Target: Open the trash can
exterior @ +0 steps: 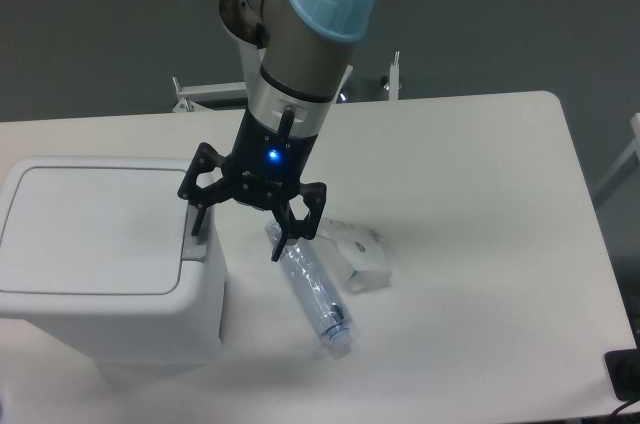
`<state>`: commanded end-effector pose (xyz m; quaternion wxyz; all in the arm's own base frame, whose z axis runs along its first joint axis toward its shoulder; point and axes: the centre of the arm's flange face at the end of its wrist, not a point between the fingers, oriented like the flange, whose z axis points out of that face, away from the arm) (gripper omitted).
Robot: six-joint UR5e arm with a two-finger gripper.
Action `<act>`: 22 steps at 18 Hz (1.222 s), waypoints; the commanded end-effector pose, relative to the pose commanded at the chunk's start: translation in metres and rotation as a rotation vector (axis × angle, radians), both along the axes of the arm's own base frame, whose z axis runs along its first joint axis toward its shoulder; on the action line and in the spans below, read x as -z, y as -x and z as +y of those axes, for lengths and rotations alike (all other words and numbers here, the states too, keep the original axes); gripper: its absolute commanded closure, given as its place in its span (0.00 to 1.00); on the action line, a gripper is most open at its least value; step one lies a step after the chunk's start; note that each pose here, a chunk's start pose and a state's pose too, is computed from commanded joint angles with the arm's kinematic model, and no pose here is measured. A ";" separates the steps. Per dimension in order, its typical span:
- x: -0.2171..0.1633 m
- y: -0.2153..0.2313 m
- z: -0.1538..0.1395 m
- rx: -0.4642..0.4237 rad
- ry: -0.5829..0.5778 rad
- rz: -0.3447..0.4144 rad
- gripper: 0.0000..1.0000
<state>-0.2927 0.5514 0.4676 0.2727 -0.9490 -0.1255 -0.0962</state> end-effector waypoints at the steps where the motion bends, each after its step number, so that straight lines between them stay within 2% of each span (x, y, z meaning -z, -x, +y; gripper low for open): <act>1: 0.000 0.000 0.000 0.000 0.000 0.000 0.00; 8: -0.004 0.001 0.002 -0.001 -0.018 0.017 0.00; 14: -0.027 0.015 -0.001 -0.027 -0.051 0.045 0.00; 18: -0.039 0.058 -0.020 -0.085 -0.066 0.074 0.00; 22: 0.003 0.114 -0.041 -0.157 0.005 0.061 0.00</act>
